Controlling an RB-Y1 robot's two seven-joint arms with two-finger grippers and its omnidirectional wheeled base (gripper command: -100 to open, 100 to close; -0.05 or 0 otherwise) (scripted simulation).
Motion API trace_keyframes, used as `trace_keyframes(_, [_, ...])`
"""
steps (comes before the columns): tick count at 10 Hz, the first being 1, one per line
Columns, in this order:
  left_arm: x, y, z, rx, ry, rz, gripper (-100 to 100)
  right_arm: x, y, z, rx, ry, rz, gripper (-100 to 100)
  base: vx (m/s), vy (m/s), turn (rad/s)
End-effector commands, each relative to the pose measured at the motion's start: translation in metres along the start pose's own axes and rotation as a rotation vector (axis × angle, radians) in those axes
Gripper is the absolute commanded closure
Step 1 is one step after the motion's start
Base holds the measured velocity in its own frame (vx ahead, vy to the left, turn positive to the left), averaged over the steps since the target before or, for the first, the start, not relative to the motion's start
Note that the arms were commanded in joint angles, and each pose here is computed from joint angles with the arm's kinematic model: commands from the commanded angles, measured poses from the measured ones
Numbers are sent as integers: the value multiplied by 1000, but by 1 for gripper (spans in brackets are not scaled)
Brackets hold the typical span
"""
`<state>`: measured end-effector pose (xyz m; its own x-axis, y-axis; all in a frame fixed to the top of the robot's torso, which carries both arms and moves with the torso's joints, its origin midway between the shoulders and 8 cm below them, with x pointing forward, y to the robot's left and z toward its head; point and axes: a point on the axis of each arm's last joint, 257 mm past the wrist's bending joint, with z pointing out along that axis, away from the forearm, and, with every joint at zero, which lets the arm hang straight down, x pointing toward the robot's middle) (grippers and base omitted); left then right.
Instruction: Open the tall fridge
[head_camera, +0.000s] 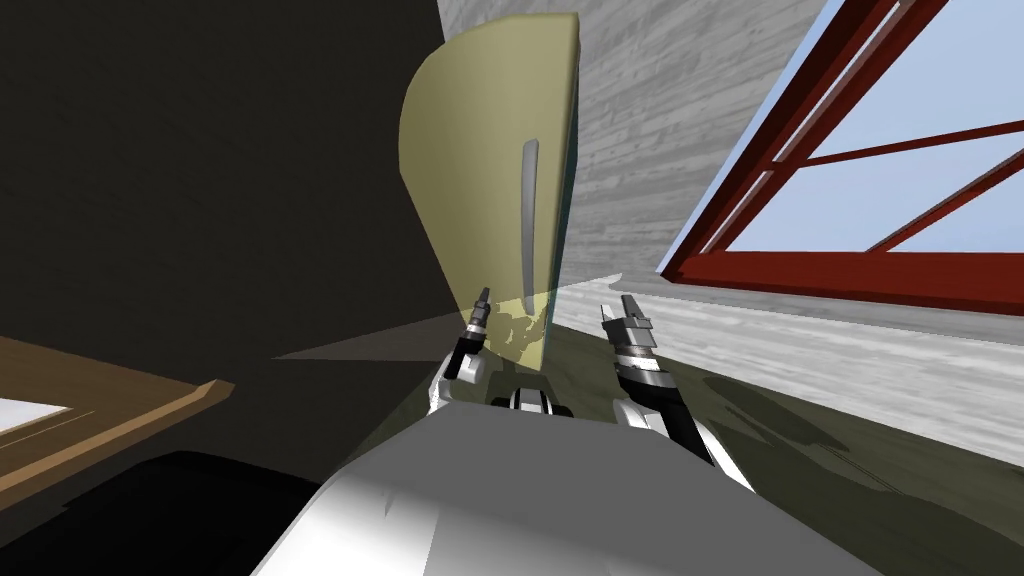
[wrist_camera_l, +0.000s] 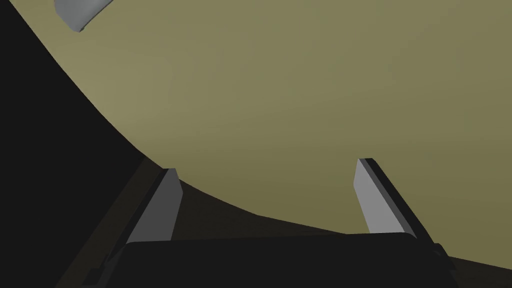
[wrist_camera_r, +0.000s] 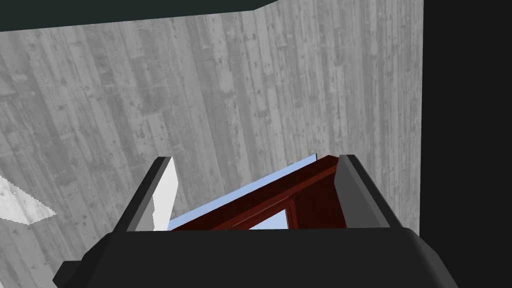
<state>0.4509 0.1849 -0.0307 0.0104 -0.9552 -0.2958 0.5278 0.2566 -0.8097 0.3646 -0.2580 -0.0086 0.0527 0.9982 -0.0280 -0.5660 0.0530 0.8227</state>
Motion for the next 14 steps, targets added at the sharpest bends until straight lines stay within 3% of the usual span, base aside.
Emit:
trace_keyframes(1, [26,16,14,-21,56,24,-100,0,0,0,0,0,0,0,-19,-89,143])
trace_keyframes(7, [90,49,47,-63,203,110,-100,0,0,0,0,0,0,0,-18,-106,144])
trace_keyframes(11, [112,65,58,-85,259,152,-100,0,0,0,0,0,0,0,-15,-60,79])
trace_keyframes(14, [140,79,72,-100,333,221,-100,0,0,0,0,0,0,0,-18,-77,133])
